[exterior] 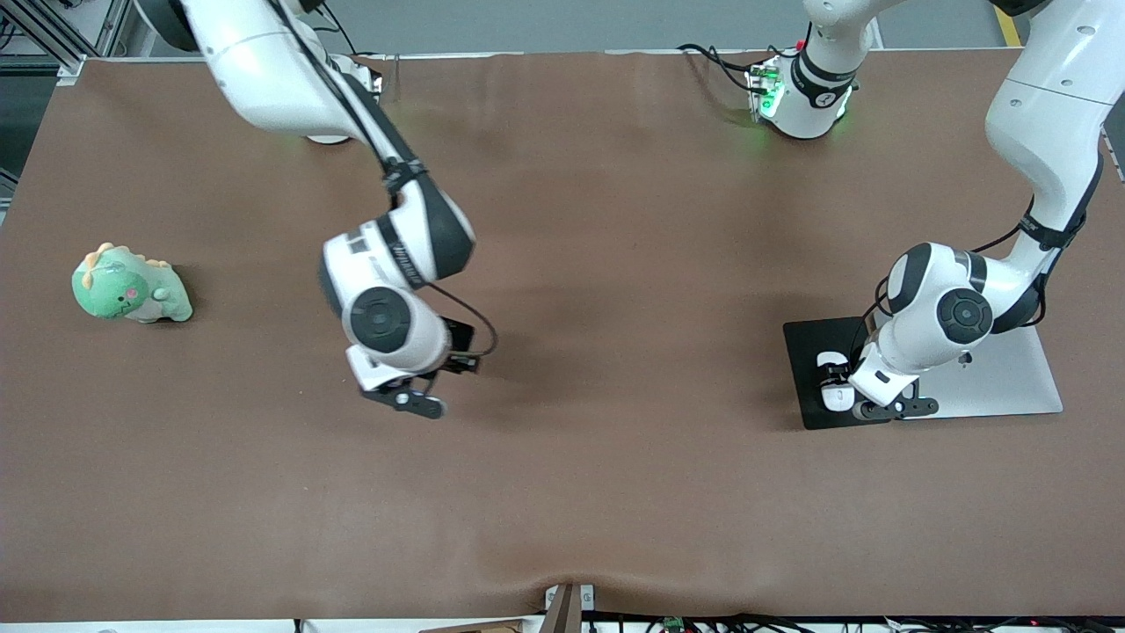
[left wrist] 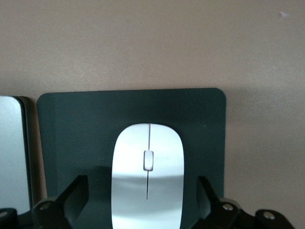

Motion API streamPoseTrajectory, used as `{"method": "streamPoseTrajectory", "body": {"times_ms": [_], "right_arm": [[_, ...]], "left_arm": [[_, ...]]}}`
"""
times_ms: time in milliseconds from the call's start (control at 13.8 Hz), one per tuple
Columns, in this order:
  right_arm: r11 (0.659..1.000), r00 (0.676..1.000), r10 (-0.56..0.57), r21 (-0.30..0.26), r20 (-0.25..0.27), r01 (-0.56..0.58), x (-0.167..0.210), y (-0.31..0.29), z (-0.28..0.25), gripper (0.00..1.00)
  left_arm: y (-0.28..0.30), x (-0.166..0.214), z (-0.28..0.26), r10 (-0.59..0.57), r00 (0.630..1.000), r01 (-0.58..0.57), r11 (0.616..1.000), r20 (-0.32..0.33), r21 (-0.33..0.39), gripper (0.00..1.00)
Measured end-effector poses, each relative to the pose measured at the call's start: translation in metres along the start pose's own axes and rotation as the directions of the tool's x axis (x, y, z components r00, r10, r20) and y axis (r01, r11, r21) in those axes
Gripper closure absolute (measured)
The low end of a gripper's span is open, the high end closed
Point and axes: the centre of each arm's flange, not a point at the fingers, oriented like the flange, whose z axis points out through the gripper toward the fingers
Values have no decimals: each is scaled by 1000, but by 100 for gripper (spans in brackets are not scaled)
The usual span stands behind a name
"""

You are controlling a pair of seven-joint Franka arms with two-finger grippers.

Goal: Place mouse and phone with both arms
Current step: 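Carry the phone toward the plush toy while the left gripper withdraws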

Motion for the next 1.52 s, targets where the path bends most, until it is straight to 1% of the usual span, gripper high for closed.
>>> {"method": "streamPoseTrajectory", "body": {"times_ms": [218, 363, 508, 653, 725, 943, 1161, 1378, 1451, 1523], "right_arm": [[998, 997, -64, -5, 51, 64, 16, 87, -2, 20], [992, 988, -129, 6, 81, 129, 23, 145, -1, 20], [981, 977, -194, 33, 94, 191, 36, 206, 0, 20], [970, 967, -240, 60, 87, 235, 52, 259, 4, 20], [966, 964, -256, 70, 77, 251, 58, 281, 9, 20], [957, 959, -281, 85, 41, 277, 63, 321, 38, 20], [951, 955, -298, 86, 8, 296, 56, 349, 77, 20], [953, 956, -290, 79, -40, 292, 51, 380, 112, 20], [955, 958, -284, 78, -48, 287, 50, 391, 124, 20], [958, 961, -273, 81, -45, 276, 50, 401, 134, 20]], "left_arm": [[-3, 13, -18, -4, 999, 5, 1000, -40, 4, 0], [-7, 23, -47, -5, 997, 7, 1000, -76, 29, 0], [-5, 28, -89, 1, 995, 5, 998, -97, 69, 0], [12, 26, -141, 19, 995, -8, 994, -100, 108, 0], [22, 21, -170, 12, 996, -1, 992, -89, 123, 0], [43, 8, -257, -52, 998, 55, 990, -27, 128, 0], [44, 4, -332, -51, 998, 46, 989, 33, 141, 0], [35, -2, -374, -21, 995, 8, 990, 96, 139, 0], [34, -4, -383, -10, 994, -4, 992, 106, 129, 0], [34, -6, -394, 0, 994, -12, 994, 108, 112, 0]]}}
